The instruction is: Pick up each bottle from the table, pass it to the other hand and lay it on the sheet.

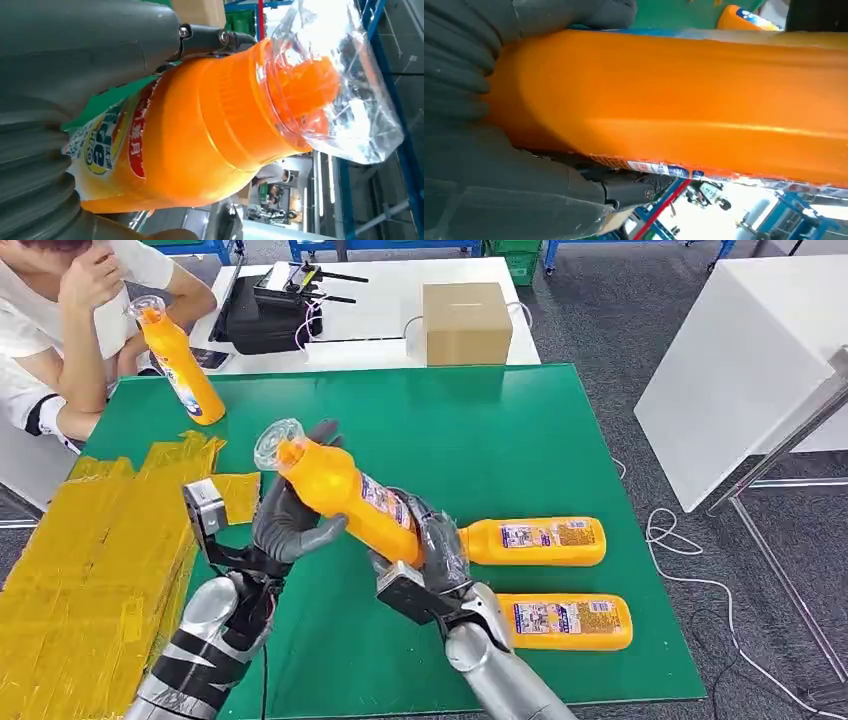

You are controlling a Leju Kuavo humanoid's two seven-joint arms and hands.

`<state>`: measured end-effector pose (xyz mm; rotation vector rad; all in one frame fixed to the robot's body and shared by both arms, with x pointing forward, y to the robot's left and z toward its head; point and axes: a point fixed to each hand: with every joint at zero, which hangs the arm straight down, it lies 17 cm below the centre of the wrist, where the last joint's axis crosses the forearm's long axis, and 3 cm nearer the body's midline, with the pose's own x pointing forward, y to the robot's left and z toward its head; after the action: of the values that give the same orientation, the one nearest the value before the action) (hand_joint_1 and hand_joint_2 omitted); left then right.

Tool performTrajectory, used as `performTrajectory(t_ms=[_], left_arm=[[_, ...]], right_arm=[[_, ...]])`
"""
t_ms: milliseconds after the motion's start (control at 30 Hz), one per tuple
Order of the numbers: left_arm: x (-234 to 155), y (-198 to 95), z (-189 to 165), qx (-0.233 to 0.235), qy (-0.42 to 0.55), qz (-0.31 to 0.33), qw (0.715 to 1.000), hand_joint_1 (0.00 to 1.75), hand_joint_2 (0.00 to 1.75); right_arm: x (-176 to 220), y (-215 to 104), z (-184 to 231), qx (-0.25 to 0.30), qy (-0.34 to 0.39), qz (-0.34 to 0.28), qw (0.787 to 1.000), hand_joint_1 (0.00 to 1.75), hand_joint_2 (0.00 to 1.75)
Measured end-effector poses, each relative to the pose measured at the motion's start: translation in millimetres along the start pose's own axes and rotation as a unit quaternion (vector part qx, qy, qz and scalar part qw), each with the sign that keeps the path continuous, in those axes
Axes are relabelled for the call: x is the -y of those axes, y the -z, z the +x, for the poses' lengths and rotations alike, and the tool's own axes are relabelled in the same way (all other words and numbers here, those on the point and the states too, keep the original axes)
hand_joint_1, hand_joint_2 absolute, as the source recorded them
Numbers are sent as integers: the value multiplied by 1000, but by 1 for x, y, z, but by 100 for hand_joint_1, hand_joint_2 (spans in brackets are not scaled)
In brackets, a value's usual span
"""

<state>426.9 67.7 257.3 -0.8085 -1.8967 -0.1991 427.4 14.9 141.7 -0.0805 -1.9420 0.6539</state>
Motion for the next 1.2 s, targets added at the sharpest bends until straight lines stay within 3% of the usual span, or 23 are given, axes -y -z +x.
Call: performTrajectory(t_ms=[200, 233, 267, 1033, 1067, 1100, 1200], left_arm=[[-2, -1, -1, 1, -1, 8, 1000, 0, 175], [-2, -1, -1, 2, -1, 9, 1000, 56, 175], [-2, -1, -1, 2, -1, 9, 1000, 175, 175], [-20, -8, 10, 28, 17, 65, 997, 175, 175], [-20, -9, 11, 30, 19, 66, 997, 175, 175], [-20, -10, 12, 31, 20, 67, 997, 175, 175], [-27, -10, 16, 39, 42, 84, 995, 175, 175]], right_arm=[[-4, -1, 3, 5, -18, 2, 1000, 175, 175], [-5, -1, 4, 6, -18, 2, 1000, 175, 175], [-5, -1, 4, 6, -19, 3, 1000, 175, 175], [-7, -7, 28, 30, -20, -13, 999, 171, 175], [-7, -8, 29, 31, -19, -14, 999, 63, 175], [-7, -8, 30, 32, -18, -15, 999, 0, 175], [-4, -10, 34, 41, -17, -21, 999, 0, 175]])
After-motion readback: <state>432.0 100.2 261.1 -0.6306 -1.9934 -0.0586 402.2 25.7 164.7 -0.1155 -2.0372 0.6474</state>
